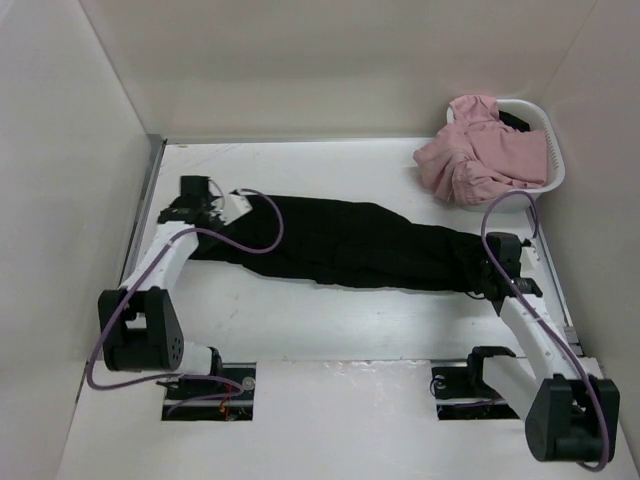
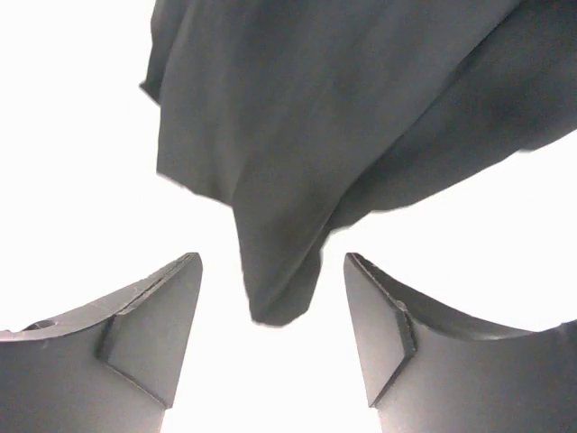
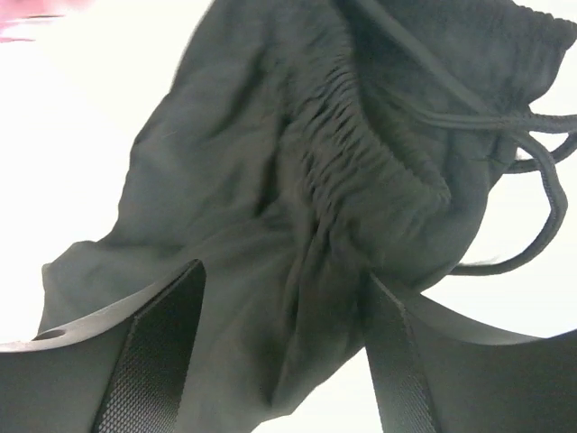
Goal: Fold and stack the trousers
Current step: Fold the trousers
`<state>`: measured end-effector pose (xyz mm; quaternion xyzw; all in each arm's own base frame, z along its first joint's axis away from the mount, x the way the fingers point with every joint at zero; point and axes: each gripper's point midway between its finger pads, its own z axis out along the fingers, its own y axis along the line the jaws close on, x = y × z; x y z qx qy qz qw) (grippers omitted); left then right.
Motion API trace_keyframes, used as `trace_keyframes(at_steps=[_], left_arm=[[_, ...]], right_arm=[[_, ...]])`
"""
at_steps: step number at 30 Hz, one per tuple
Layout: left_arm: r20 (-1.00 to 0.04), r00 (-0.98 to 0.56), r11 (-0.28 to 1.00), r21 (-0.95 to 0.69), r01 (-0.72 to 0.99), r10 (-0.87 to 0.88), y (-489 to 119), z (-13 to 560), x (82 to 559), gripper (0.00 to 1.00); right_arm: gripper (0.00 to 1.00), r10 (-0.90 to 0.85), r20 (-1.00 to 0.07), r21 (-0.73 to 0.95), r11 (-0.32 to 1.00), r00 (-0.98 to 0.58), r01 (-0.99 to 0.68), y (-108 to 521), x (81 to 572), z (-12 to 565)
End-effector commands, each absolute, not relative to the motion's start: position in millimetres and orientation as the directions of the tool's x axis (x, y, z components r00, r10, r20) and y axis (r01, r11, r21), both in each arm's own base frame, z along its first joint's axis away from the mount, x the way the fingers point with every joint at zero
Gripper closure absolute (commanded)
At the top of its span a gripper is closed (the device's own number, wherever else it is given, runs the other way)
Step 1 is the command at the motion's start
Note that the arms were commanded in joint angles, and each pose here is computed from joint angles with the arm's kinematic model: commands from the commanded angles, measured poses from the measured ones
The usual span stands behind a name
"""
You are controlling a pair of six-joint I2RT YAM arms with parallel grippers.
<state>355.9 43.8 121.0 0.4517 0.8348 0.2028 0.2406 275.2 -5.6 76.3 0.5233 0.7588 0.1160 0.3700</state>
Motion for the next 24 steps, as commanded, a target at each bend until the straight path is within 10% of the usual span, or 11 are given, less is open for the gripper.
trace_keyframes(at_steps=[1,11,15,19,21,24], left_arm=[[-0.153,-0.528,0.52,0.531,0.669,0.836,88.9,114.0,326.2,0.36],[-0.138,-0.644,0.618,0.486,0.618,0.753,146.6,63.0,339.0,0.39],[-0.14,-0.677,0.642,0.497,0.583,0.723,157.9,60.2,353.4,0.58],[-0.162,-0.68,0.646,0.525,0.554,0.715,162.6,66.0,363.4,0.87],[-0.182,-0.678,0.639,0.567,0.52,0.712,170.2,77.0,371.5,0.95],[-0.23,-0.653,0.609,0.659,0.441,0.722,182.9,110.6,390.3,0.99]], right_arm=[[0.27,0.837,-0.496,0.556,0.509,-0.23,0.657,-5.5,269.4,106.6],[0.28,0.855,-0.437,0.568,0.503,-0.28,0.651,9.8,272.0,102.1],[0.35,0.862,-0.416,0.555,0.493,-0.289,0.67,9.0,278.7,87.5],[0.62,0.872,-0.389,0.557,0.479,-0.296,0.679,6.3,285.6,76.1],[0.87,0.857,-0.415,0.554,0.504,-0.305,0.663,4.4,288.1,82.3],[0.99,0.824,-0.487,0.54,0.544,-0.288,0.643,-5.1,287.9,105.5]])
